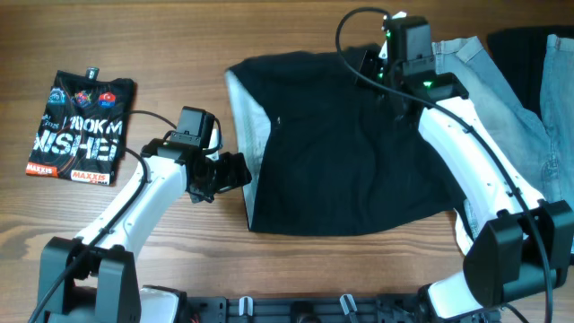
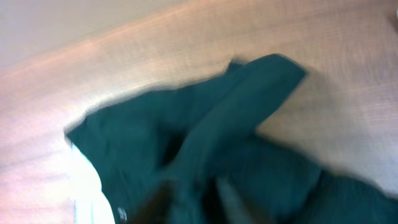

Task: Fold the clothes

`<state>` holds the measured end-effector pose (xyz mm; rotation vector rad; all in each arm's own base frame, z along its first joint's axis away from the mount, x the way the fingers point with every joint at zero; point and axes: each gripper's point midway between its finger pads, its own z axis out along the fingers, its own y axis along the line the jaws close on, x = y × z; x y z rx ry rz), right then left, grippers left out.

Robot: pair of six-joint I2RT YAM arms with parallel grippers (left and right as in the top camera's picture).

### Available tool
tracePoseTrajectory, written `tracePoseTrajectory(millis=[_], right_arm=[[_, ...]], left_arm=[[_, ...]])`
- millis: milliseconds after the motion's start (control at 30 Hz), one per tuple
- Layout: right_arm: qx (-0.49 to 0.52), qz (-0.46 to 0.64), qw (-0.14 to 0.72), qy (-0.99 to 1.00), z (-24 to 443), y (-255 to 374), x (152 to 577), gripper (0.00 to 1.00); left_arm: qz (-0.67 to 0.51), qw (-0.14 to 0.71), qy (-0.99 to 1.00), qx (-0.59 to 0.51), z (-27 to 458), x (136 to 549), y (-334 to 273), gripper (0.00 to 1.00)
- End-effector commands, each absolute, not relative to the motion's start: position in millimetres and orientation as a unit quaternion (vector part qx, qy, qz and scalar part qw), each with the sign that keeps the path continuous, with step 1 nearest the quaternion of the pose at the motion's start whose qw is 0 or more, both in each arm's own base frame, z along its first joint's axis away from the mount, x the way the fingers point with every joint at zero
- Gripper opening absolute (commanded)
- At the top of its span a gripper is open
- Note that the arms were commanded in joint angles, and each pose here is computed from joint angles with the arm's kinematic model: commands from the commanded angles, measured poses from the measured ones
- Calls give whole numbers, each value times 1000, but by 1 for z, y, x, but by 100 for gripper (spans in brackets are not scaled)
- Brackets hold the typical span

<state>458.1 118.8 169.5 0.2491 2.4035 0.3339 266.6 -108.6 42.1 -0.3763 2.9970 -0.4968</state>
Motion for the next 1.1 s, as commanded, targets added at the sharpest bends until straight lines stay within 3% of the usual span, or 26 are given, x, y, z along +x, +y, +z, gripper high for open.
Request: tracePoseTrajectory(millis=[0,200,333,600,633,767,833,967,1067], right_arm=[[96,64,273,955,114,107,438,66],[163,-62,231,957,112,48,401,78],[171,-27,194,966,129,36,374,86],[177,-7,69,982,122,21,313,89],[177,-6,65,982,122,22,312,89],[176,-10,44,983,121,22,301,89],[176,-17,28,984,120,20,293,89],[184,-23,12,983,120,13,285,92],[181,15,-23,983,114,21,272,96]], left_arm=[[-157,38,980,-119,38,265,-108,89],[-157,40,980,-119,38,266,-108,90],[-157,29,980,-120,34,259,-108,88],[-199,-48,976,-69,18,205,-151,74],[-199,-51,977,-49,18,200,-160,71],[-201,-52,978,6,18,186,-183,39],[-201,-52,978,7,18,186,-183,4],[-123,-8,991,-51,26,221,-127,4],[-121,-3,975,-188,71,246,-64,4]])
